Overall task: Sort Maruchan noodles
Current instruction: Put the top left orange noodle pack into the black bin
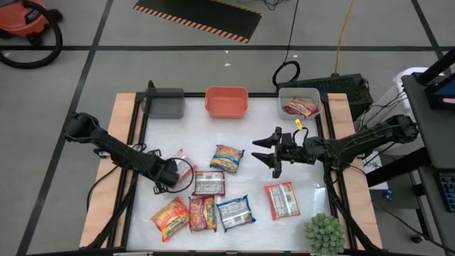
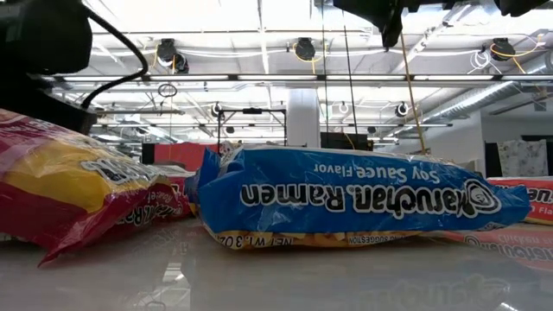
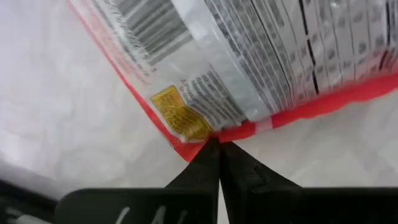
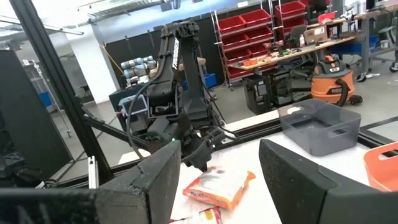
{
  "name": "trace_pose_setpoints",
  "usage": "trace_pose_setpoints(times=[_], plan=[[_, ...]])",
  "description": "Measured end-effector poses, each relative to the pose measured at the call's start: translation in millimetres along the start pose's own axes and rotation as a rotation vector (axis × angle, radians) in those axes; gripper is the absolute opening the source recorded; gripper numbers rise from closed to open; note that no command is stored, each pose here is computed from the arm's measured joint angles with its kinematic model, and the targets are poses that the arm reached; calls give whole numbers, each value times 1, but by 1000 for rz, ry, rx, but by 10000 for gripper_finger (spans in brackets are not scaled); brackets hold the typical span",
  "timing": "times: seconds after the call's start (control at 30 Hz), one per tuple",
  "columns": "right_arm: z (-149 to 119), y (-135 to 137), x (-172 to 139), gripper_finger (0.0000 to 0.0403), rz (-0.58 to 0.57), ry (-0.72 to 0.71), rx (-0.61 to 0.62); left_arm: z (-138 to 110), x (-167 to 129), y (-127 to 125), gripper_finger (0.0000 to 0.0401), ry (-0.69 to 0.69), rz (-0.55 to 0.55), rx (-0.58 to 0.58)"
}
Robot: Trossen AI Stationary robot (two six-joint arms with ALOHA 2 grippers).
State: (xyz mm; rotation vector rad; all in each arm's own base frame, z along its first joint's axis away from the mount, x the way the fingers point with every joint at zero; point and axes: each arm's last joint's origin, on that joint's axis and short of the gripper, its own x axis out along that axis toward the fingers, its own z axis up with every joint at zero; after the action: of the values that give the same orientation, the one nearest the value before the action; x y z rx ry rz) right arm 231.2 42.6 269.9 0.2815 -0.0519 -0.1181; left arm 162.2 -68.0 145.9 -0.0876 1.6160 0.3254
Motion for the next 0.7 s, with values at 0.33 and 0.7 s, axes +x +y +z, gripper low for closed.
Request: trace_pose_setpoints(times=[0.33, 0.7], plan=[[-1, 0, 0, 210, -3, 9, -7, 20, -26, -2, 2, -146, 50, 54], [-21, 1, 18, 210, -8, 31, -4, 35, -51, -5, 1, -299, 142, 140]])
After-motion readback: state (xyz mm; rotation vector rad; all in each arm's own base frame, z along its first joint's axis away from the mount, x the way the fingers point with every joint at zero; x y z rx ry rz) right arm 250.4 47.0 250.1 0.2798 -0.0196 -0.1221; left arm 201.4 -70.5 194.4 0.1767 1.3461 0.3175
